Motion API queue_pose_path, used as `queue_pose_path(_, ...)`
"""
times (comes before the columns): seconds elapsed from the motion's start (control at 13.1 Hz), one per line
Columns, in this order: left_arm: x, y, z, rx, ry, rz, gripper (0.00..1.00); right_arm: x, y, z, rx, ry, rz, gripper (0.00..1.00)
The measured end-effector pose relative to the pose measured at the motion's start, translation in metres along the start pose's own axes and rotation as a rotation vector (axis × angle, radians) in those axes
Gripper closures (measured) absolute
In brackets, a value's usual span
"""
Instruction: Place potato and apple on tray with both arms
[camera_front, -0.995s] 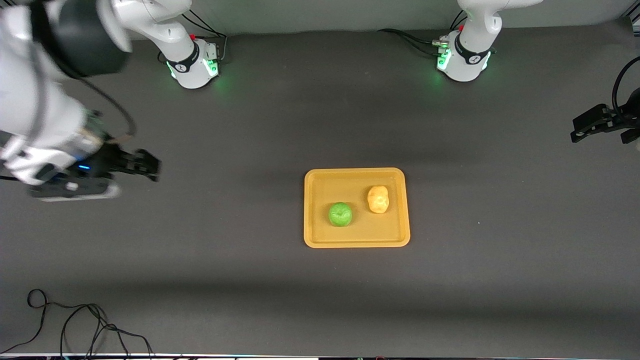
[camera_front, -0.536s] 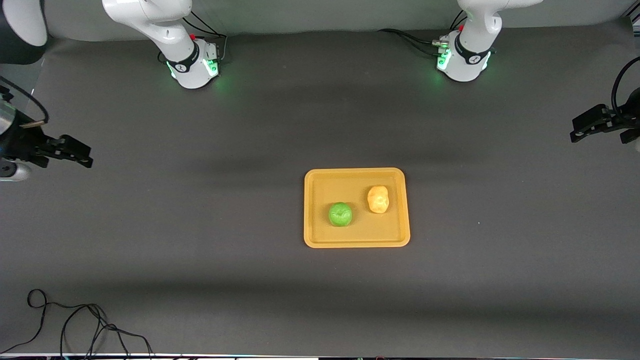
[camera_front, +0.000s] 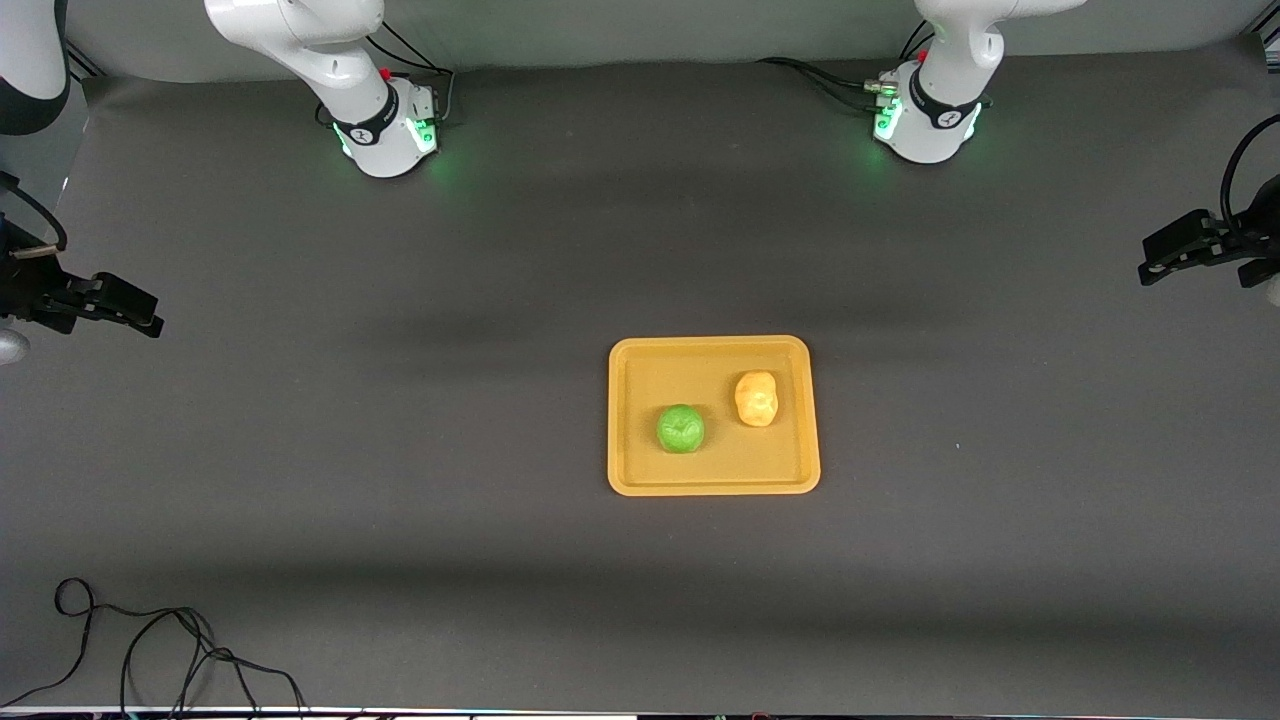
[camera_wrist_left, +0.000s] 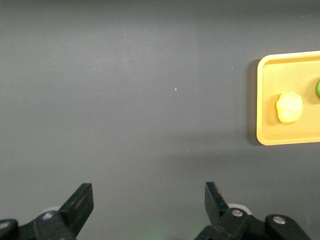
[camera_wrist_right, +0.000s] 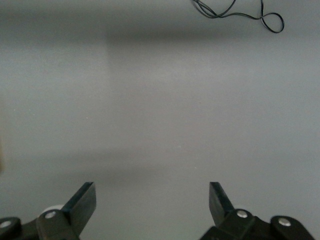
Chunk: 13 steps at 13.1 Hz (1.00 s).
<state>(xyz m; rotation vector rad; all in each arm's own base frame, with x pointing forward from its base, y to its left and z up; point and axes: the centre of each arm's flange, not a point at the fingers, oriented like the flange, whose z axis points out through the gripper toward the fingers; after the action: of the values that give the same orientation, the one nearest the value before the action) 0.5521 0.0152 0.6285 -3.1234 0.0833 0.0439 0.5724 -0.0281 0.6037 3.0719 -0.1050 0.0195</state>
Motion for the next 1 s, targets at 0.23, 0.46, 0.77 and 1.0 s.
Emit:
queue_pose_path(0.23, 0.000, 0.000, 0.000, 0.000, 0.000, 0.000, 0.00, 0.001, 0.002, 0.008, 0.022, -0.016, 0.009, 0.00)
queue_pose_path(0.46, 0.000, 0.000, 0.000, 0.000, 0.000, 0.000, 0.00, 0.002, 0.000, 0.010, 0.030, -0.022, 0.006, 0.00)
queue_pose_path(0.77, 0.000, 0.000, 0.000, 0.000, 0.000, 0.000, 0.00, -0.003, -0.005, 0.010, 0.079, -0.053, 0.009, 0.00)
queue_pose_path(1.0, 0.000, 0.000, 0.000, -0.001, 0.000, 0.000, 0.00, -0.010, -0.002, 0.010, 0.081, -0.097, 0.012, 0.00)
